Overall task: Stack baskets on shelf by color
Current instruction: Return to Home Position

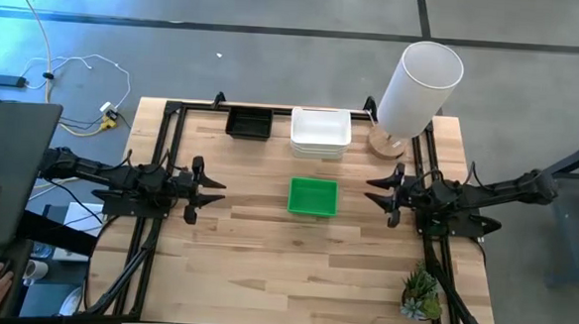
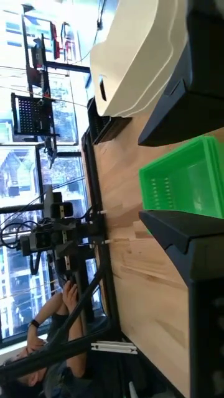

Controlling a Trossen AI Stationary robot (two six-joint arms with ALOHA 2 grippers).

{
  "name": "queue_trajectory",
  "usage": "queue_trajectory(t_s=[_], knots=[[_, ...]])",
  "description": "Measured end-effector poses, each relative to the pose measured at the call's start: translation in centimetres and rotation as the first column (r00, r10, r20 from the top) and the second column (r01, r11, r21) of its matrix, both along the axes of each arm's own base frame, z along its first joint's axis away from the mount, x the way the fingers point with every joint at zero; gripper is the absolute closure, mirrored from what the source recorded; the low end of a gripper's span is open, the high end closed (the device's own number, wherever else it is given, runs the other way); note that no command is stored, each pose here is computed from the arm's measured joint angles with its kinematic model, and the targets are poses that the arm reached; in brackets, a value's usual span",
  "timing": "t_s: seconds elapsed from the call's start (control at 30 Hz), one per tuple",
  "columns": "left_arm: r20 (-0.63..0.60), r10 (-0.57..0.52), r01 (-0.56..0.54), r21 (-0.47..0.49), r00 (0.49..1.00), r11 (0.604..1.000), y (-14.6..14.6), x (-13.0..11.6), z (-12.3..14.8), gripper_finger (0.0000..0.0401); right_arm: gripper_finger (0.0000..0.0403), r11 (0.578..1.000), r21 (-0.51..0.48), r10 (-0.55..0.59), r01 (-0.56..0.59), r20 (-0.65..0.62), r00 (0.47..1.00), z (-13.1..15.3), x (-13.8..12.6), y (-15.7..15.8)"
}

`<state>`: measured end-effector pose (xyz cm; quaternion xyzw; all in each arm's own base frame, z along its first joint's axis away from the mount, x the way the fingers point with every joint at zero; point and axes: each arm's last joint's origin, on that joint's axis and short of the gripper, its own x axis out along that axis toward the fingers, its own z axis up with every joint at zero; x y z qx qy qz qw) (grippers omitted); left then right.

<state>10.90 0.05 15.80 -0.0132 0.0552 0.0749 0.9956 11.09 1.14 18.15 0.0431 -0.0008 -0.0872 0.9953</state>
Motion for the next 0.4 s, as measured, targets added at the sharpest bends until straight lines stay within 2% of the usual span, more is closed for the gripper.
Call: queue_trajectory(t_s=[0.23,0.4], knots=[[-0.001,-0.001,0.001,0.0,1.0,1.0,0.0,0.0,0.0,0.0282,0.0238,0.999,0.034,-0.004,0.005,-0.031,1.0,-0.5,-0.8,-0.2],[-0.001,-0.002,0.002,0.0,1.0,1.0,0.0,0.0,0.0,0.0282,0.0238,1.0,0.023,-0.004,0.006,-0.047,0.999,-0.7,-1.2,-0.2]])
